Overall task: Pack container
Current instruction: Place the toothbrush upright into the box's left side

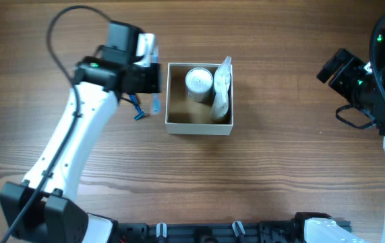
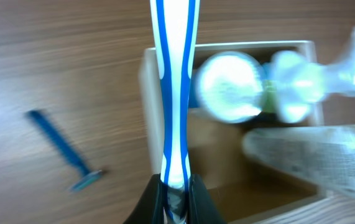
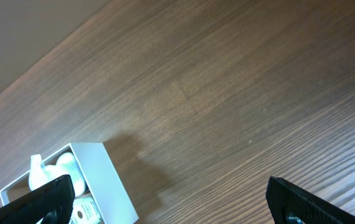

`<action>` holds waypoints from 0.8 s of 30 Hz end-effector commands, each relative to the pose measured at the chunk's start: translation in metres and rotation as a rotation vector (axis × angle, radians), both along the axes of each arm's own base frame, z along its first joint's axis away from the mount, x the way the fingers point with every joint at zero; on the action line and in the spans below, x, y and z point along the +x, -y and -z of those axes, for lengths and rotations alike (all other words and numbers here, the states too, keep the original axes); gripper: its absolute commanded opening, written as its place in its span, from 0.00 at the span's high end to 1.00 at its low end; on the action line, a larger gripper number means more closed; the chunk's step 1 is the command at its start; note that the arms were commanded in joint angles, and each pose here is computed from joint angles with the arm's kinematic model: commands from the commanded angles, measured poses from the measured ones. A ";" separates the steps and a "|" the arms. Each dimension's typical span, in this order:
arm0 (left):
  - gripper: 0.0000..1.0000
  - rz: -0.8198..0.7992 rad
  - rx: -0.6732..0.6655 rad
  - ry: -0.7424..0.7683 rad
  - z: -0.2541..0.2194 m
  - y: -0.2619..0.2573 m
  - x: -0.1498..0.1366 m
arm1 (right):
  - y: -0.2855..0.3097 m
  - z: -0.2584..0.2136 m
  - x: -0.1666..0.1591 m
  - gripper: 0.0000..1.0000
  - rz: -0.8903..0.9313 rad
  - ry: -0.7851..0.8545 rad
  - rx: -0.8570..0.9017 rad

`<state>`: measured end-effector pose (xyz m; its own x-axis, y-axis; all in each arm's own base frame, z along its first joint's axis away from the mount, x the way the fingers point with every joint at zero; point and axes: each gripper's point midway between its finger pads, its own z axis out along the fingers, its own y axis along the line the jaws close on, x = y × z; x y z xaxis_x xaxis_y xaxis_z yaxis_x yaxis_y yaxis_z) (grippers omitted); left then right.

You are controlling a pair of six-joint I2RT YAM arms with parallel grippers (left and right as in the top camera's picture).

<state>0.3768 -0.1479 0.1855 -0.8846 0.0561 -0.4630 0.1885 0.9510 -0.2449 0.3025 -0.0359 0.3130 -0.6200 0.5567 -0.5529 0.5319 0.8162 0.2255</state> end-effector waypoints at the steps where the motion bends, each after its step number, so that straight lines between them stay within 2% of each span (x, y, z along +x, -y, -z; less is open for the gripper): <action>1: 0.96 0.028 0.005 -0.013 0.021 0.031 0.005 | 0.002 0.000 0.003 0.00 0.020 0.001 0.004; 10: 0.96 0.025 0.050 -0.141 0.086 0.046 0.010 | 0.002 0.000 0.003 0.00 0.020 0.001 0.004; 13: 0.94 0.024 0.060 -0.160 0.093 0.045 0.010 | 0.002 0.000 0.003 0.00 0.020 0.001 0.004; 17: 0.75 -0.017 0.032 -0.150 0.080 0.045 0.008 | 0.002 0.000 0.003 0.00 0.020 0.001 0.004; 21: 0.65 -0.025 0.018 -0.094 0.047 0.039 0.001 | 0.002 0.000 0.003 0.00 0.020 0.001 0.004; 24: 0.57 -0.062 0.061 -0.051 0.027 0.023 -0.003 | 0.002 0.000 0.003 0.00 0.020 0.001 0.004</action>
